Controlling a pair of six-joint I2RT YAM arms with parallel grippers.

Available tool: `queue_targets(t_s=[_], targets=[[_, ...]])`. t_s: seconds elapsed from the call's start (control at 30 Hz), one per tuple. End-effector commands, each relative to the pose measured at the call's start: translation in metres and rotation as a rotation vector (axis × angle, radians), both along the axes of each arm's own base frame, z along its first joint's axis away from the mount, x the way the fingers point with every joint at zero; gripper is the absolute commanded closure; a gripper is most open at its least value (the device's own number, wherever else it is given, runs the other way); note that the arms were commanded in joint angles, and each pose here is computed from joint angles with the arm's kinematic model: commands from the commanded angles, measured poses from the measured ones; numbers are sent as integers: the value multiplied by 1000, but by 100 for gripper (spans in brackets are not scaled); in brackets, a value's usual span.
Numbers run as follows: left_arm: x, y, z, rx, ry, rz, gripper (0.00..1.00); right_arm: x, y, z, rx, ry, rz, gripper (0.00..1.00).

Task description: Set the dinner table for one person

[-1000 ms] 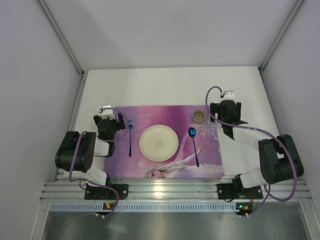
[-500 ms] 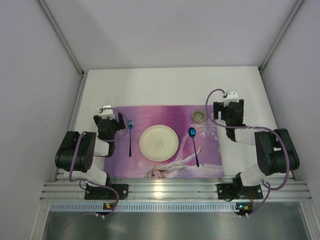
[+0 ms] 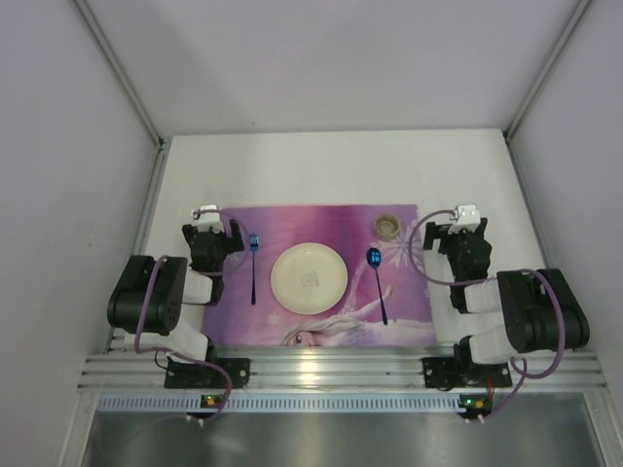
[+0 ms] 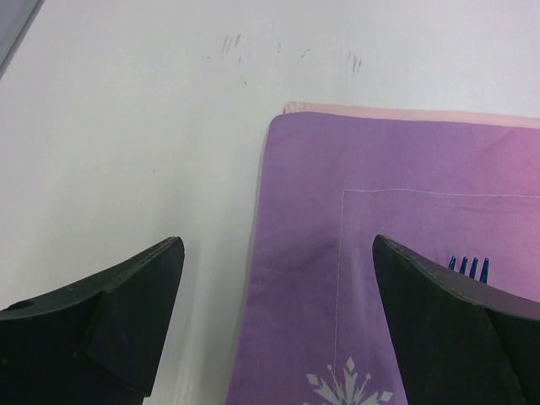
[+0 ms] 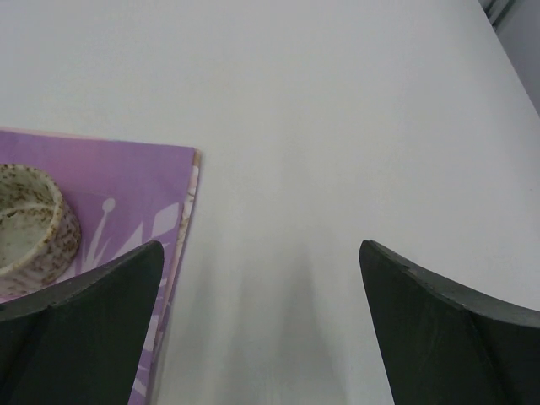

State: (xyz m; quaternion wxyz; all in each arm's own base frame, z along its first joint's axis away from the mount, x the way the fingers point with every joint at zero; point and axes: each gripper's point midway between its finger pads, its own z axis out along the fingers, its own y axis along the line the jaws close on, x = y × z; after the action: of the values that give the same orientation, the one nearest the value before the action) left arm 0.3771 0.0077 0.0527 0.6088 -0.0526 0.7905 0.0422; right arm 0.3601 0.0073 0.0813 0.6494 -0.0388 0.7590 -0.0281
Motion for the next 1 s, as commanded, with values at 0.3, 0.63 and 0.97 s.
queue_targets(t_s=[0.3, 0.63, 0.97], targets=[[13, 1, 31, -1, -113, 5, 1, 15, 8, 42, 16, -158, 42, 0], [13, 1, 32, -1, -115, 5, 1, 15, 8, 42, 16, -158, 42, 0], [13, 1, 32, -1, -115, 5, 1, 15, 8, 42, 18, -158, 43, 0]])
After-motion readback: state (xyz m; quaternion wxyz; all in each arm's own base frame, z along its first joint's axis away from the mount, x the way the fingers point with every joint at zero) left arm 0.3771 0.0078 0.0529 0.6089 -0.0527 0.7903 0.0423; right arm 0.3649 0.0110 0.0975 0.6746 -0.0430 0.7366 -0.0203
